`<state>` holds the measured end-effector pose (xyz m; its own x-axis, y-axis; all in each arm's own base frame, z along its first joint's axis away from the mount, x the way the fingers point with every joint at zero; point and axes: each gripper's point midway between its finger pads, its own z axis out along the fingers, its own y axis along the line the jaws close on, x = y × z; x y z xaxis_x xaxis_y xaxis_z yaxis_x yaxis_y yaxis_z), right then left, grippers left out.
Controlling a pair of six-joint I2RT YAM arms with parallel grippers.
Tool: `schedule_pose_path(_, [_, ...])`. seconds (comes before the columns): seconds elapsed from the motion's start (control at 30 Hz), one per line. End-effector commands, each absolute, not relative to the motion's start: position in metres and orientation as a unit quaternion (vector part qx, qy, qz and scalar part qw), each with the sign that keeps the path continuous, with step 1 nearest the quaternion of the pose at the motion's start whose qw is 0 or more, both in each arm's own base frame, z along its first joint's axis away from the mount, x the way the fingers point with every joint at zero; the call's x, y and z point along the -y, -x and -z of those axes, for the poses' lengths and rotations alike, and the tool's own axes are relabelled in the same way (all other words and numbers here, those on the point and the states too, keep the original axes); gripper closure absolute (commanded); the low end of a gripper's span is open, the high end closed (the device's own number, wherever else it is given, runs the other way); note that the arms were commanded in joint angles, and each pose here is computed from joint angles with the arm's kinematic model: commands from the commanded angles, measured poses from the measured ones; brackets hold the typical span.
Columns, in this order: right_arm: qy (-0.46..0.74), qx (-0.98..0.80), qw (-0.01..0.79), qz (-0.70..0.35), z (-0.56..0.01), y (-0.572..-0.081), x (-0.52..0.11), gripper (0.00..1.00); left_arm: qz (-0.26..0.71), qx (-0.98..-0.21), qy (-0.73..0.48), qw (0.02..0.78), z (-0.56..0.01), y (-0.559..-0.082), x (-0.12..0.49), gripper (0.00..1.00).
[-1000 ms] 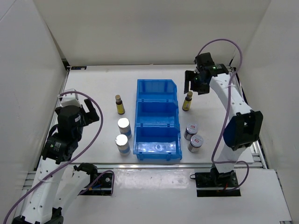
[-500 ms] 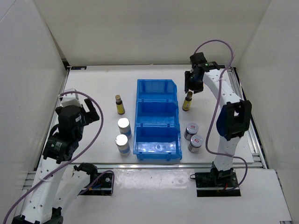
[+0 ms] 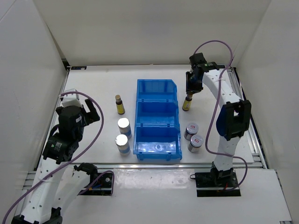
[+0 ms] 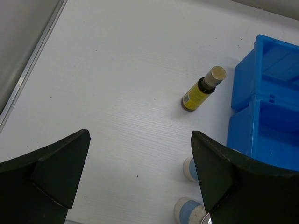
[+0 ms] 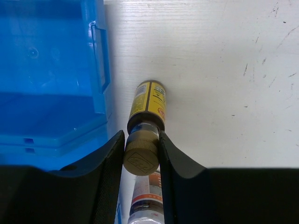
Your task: Organize the condiment bottles
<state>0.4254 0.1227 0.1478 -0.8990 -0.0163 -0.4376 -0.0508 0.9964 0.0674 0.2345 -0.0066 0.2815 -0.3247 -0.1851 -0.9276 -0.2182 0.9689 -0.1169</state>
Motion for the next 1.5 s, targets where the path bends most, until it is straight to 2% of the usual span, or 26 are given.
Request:
schedule_pose_path(0.0, [0.015, -0.97, 0.241, -0.036, -0.159, -0.426, -0.12, 0.65, -0.017, -0.807, 0.125, 0.576, -0.285, -0.234, 0.005, 0.0])
schedule_pose_path(0.17, [0.013, -0.967, 0.251, -0.034, -0.168, -0.425, -0.118, 0.73, -0.019, -0.81, 0.124, 0.573, -0.281, -0.234, 0.005, 0.0])
schedule_pose_path(0.33, [0.011, -0.962, 0.272, -0.035, -0.189, -0.428, -0.117, 0.76, -0.017, -0.807, 0.125, 0.576, -0.283, -0.233, 0.004, 0.0])
schedule_pose_path(0.47, [0.011, -0.958, 0.283, -0.038, -0.204, -0.432, -0.118, 0.82, -0.017, -0.807, 0.125, 0.576, -0.283, -0.233, 0.004, 0.0])
schedule_pose_path(0.9, [0.016, -0.947, 0.316, -0.057, -0.24, -0.449, -0.131, 0.87, -0.017, -0.807, 0.125, 0.576, -0.283, -0.233, 0.004, 0.0])
schedule_pose_path(1.17, [0.057, -0.934, 0.343, -0.074, -0.27, -0.456, -0.173, 0.87, -0.017, -0.807, 0.125, 0.576, -0.283, -0.233, 0.004, 0.0])
schedule_pose_path(1.47, [0.092, -0.934, 0.332, -0.09, -0.249, -0.458, -0.225, 0.87, -0.015, -0.805, 0.126, 0.58, -0.285, -0.231, 0.004, 0.0])
